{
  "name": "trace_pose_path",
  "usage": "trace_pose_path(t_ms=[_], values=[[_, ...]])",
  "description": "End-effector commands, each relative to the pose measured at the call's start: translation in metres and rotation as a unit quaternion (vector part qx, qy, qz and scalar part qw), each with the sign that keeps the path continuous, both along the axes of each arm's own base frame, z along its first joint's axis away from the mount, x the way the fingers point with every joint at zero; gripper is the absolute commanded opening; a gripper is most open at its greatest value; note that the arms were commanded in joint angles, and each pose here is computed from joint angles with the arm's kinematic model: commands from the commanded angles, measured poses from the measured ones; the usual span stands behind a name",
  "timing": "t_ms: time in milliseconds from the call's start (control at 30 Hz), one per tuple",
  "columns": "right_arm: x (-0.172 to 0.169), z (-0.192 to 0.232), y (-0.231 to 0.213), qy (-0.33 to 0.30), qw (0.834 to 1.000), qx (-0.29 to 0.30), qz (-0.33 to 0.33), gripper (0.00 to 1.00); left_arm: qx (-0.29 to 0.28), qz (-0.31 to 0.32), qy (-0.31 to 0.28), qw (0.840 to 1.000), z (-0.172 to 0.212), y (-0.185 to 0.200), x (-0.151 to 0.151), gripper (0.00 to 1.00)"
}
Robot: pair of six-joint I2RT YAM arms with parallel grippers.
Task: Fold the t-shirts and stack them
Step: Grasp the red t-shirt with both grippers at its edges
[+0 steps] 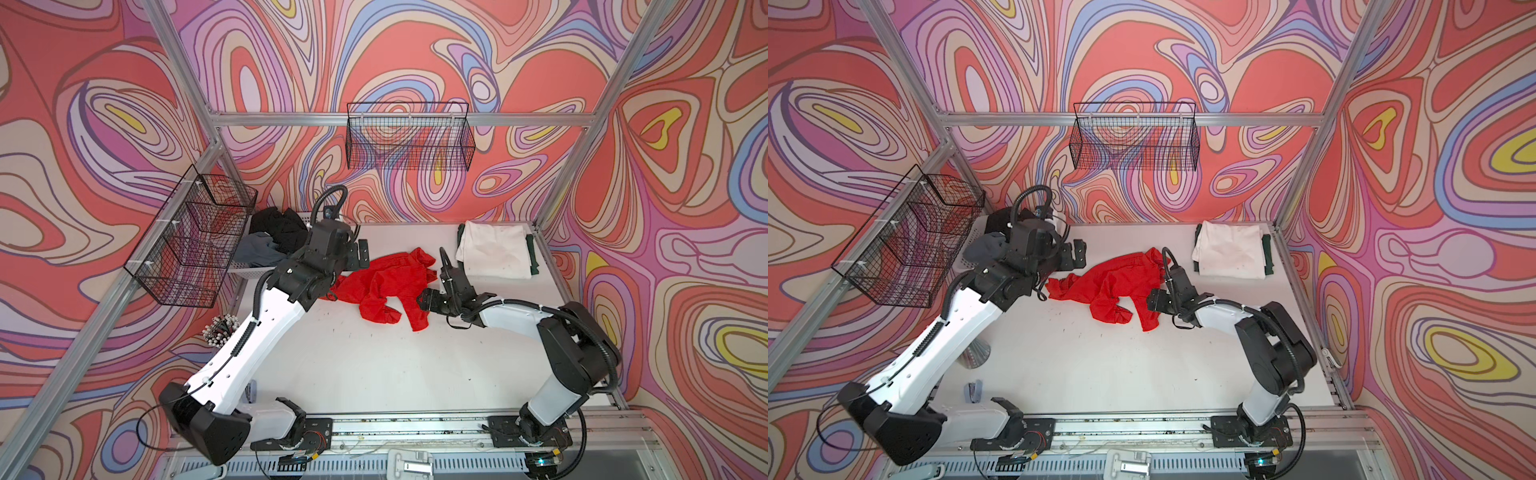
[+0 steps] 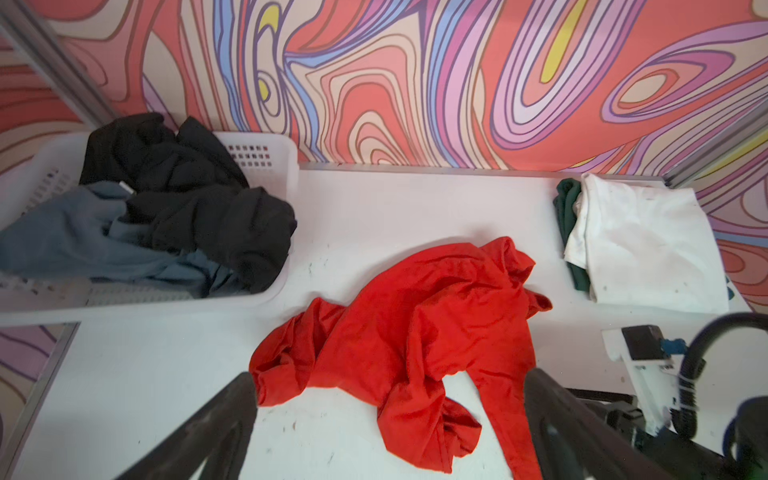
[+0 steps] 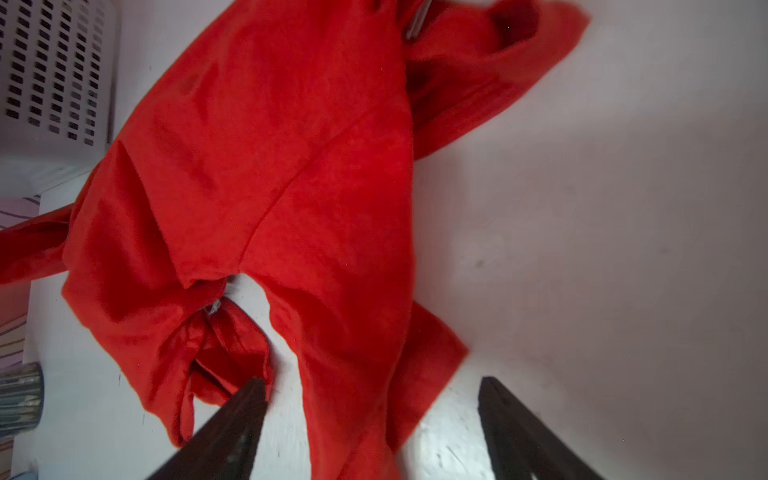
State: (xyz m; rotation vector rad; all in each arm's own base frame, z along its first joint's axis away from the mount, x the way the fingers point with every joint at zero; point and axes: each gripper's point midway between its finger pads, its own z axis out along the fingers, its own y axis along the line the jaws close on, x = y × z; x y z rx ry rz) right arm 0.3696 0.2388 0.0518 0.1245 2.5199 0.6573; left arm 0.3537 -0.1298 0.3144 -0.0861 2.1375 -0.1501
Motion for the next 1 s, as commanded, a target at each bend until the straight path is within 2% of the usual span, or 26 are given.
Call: trace_pose_path(t_ms=[0, 33, 100, 200, 300, 433, 567, 667, 833, 967], values=[[0.011, -0.008, 0.017, 0.002, 1.0, 0.012, 0.002, 0.74, -0.027, 0.036, 0.016, 0.999, -0.027, 0.01, -0.009, 1.0], [0.011, -0.012, 0.019, 0.005, 1.0, 0.01, 0.004, 0.7, -0.029, 0.037, 0.026, 0.999, -0.037, 0.011, -0.013, 1.0], [0.01, -0.026, 0.022, 0.018, 1.0, 0.012, 0.005, 0.57, -0.031, 0.04, 0.049, 0.998, -0.058, 0.012, -0.019, 1.0], [0.01, -0.029, 0.022, 0.024, 1.0, 0.011, 0.003, 0.27, -0.035, 0.034, 0.084, 0.995, -0.086, 0.007, -0.025, 1.0], [0.016, -0.007, 0.017, 0.0, 1.0, 0.007, -0.007, 0.01, -0.03, 0.027, 0.112, 0.993, -0.105, 0.004, -0.027, 1.0], [0.03, 0.05, -0.009, -0.059, 0.996, -0.05, -0.049, 0.0, -0.04, 0.012, 0.123, 0.992, -0.119, -0.006, -0.025, 1.0], [0.034, 0.116, -0.05, -0.12, 0.979, -0.125, -0.104, 0.0, -0.05, -0.002, 0.132, 0.99, -0.132, -0.015, -0.021, 1.0], [0.028, 0.16, -0.072, -0.16, 0.967, -0.145, -0.135, 0.0, -0.063, -0.024, 0.141, 0.988, -0.142, -0.027, -0.02, 1.0], [0.02, 0.192, -0.091, -0.183, 0.959, -0.154, -0.151, 0.0, -0.083, -0.058, 0.149, 0.984, -0.168, -0.053, -0.03, 0.99], [0.021, 0.186, -0.102, -0.168, 0.96, -0.157, -0.16, 0.0, -0.074, -0.092, 0.176, 0.977, -0.196, -0.085, -0.047, 0.98]])
